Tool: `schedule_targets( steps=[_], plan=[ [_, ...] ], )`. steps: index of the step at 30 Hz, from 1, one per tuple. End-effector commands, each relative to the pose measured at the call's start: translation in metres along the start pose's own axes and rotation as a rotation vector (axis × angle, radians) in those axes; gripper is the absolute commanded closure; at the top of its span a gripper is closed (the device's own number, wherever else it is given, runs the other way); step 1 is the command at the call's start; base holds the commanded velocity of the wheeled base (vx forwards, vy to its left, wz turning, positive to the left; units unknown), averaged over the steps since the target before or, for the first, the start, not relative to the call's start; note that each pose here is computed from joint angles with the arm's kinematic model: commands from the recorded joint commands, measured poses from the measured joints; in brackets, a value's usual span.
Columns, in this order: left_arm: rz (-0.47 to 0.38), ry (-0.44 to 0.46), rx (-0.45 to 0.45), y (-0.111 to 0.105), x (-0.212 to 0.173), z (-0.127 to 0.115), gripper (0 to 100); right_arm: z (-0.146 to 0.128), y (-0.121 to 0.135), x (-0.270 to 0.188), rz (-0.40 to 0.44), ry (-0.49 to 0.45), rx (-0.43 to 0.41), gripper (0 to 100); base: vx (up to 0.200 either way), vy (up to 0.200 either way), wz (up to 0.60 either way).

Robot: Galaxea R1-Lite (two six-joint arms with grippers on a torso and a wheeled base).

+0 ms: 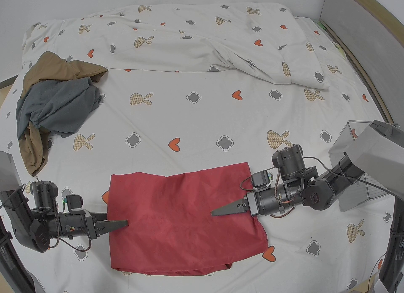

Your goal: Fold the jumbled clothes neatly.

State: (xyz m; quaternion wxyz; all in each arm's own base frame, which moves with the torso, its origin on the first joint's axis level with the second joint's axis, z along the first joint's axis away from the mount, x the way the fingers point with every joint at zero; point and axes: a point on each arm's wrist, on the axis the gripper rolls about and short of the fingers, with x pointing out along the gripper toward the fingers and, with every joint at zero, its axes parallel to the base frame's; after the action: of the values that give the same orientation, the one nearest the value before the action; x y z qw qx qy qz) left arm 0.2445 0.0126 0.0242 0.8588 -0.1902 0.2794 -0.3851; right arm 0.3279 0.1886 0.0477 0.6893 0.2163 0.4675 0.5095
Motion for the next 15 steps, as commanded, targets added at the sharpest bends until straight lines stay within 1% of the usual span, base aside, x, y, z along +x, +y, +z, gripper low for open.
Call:
schedule_targets(
  steps=[1, 5, 6, 8, 9, 10, 12, 15],
  plan=[
    [-0.034, 0.031, -0.046, 0.006, 0.004, -0.015, 0, 0.0, 0.001, -0.002, 0.0, -0.003, -0.001, 0, 0.0, 0.0, 0.0],
    [-0.087, -0.015, 0.023, -0.002, -0.002, -0.014, 0, -0.001, 0.0, -0.003, -0.003, -0.003, 0.004, 0, 0.0, 0.0, 0.0],
    [-0.105, -0.037, 0.057, -0.007, -0.007, -0.014, 0, -0.001, 0.0, -0.002, -0.002, -0.001, 0.005, 0, 0.0, 0.0, 0.0],
    [-0.114, -0.046, 0.073, -0.008, -0.008, -0.014, 0, -0.001, 0.0, -0.002, -0.002, -0.001, 0.005, 0, 0.0, 0.0, 0.0],
    [-0.136, -0.07, 0.12, -0.012, -0.011, -0.014, 0, -0.001, 0.0, -0.002, -0.001, -0.001, 0.003, 0, 0.0, 0.0, 0.0],
    [-0.136, -0.07, 0.12, -0.012, -0.011, -0.014, 0, -0.001, 0.0, -0.002, -0.001, -0.001, 0.003, 0, 0.0, 0.0, 0.0],
    [-0.146, -0.056, 0.109, -0.009, -0.008, -0.021, 0, -0.001, 0.0, -0.002, -0.001, -0.001, 0.003, 0, 0.0, 0.0, 0.0],
    [-0.161, -0.01, 0.112, -0.003, 0.001, -0.035, 0, -0.001, 0.001, -0.003, -0.001, -0.002, 0.002, 0, 0.0, 0.0, 0.0]
  ],
)
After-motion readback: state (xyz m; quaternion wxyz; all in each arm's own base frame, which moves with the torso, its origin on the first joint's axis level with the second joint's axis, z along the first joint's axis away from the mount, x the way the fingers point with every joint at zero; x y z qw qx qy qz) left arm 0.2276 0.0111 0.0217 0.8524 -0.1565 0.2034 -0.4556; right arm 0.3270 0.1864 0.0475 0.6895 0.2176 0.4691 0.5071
